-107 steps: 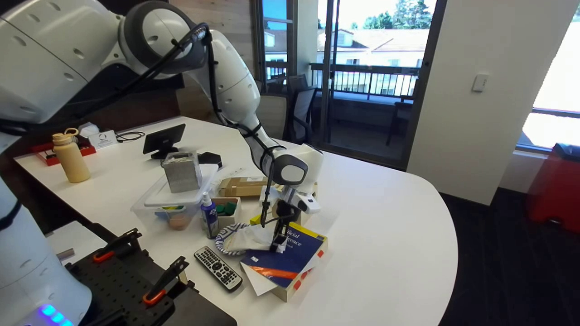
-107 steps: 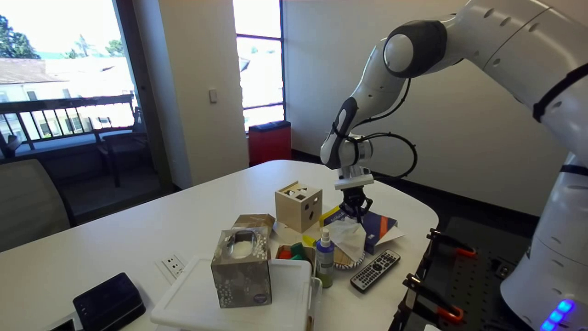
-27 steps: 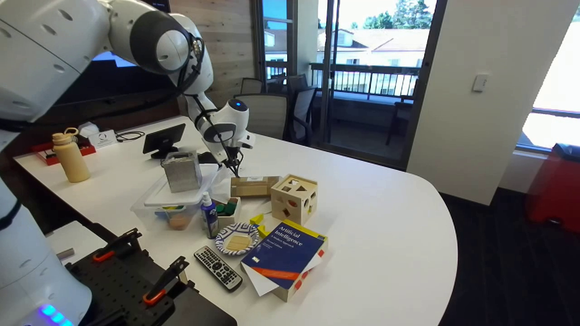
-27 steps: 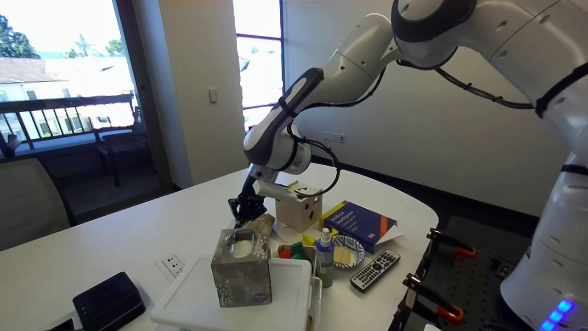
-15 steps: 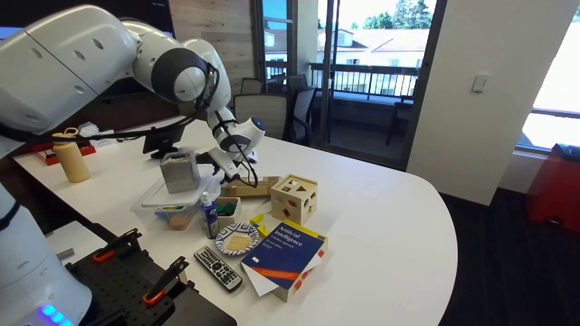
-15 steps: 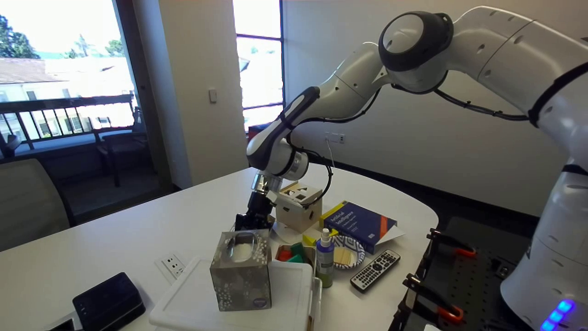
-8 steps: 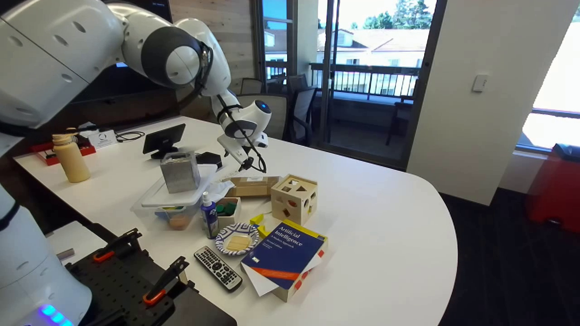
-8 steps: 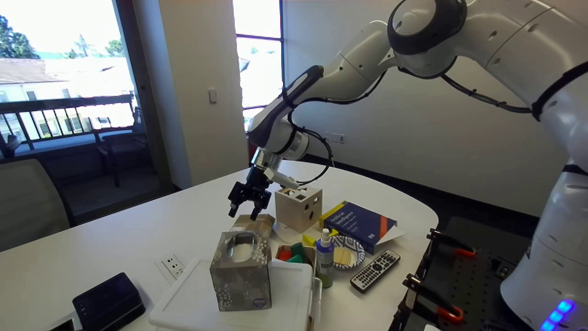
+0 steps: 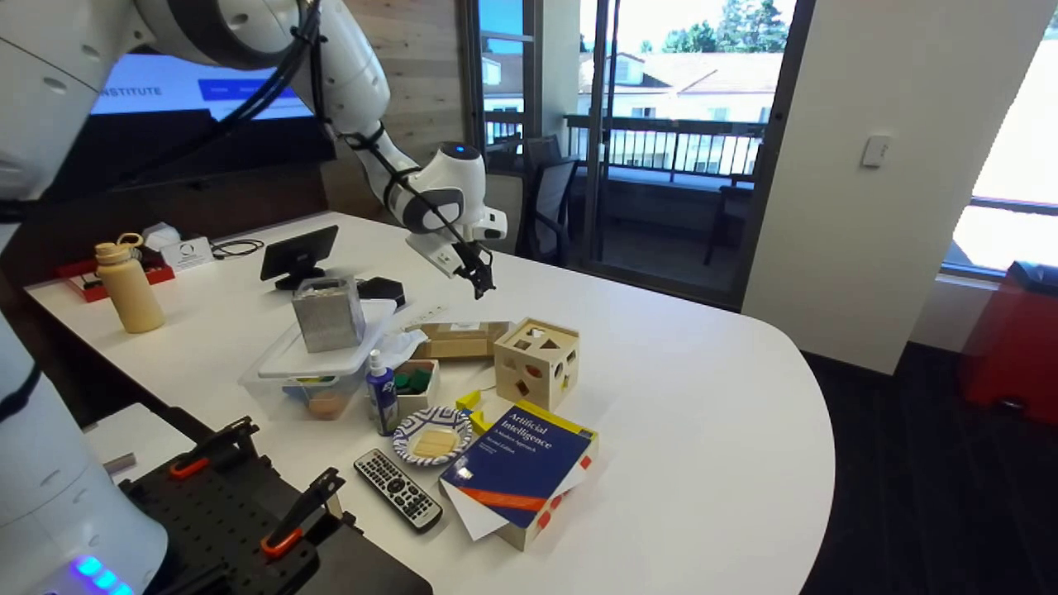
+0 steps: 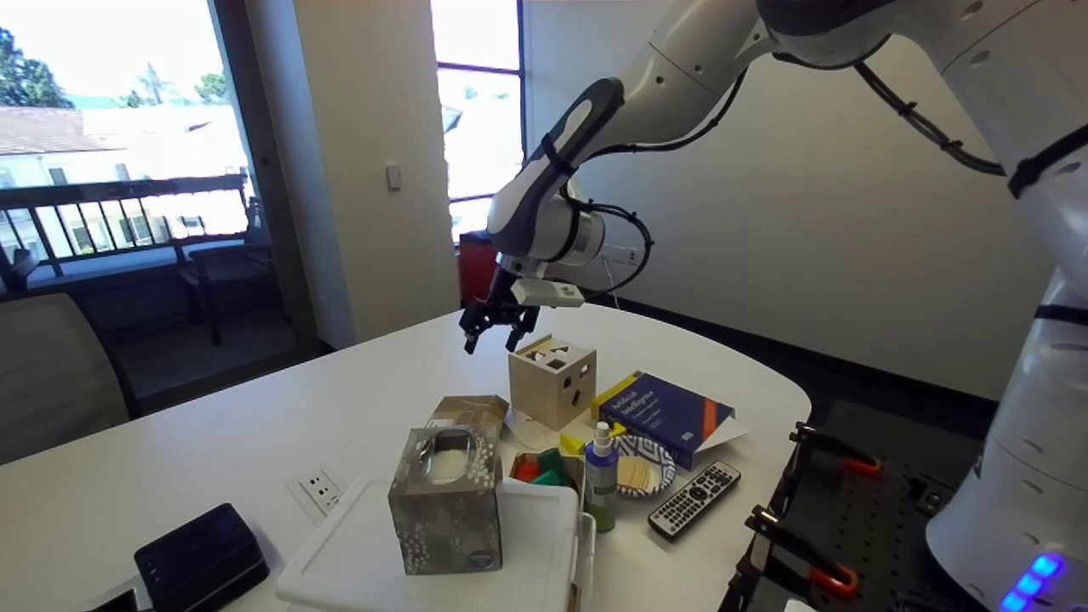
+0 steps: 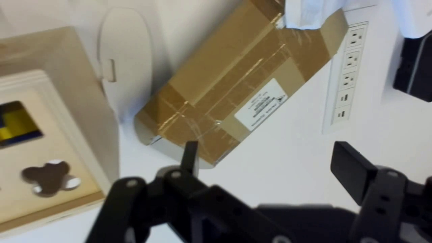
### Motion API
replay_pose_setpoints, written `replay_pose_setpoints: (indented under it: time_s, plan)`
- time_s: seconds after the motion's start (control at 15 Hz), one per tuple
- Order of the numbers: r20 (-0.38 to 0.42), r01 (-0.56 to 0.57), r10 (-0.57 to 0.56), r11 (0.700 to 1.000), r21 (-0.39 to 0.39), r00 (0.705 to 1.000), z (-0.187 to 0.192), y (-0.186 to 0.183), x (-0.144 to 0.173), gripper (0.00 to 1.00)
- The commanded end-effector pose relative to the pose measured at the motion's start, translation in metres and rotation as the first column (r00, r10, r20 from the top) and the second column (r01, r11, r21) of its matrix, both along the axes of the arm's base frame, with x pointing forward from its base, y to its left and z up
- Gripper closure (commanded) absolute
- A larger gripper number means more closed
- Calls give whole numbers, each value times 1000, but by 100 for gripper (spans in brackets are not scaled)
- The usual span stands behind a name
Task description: Wipe the book with the towel
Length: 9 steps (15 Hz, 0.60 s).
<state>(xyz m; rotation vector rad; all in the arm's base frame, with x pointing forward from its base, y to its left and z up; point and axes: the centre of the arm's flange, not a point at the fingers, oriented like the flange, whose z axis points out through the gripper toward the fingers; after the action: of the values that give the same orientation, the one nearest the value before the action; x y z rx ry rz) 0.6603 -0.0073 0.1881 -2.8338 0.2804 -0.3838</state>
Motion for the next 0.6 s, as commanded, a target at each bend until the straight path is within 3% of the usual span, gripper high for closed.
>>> replay_pose_setpoints:
  time_s: [0.0, 0.27, 0.53]
  plan:
    - [-69, 84, -96, 984, -157, 993, 27, -2, -35, 0]
    - [-137, 115, -154, 960, -257, 978, 44, -14, -52, 0]
    - [-218, 87, -148, 960, -268, 965, 52, -18, -60, 0]
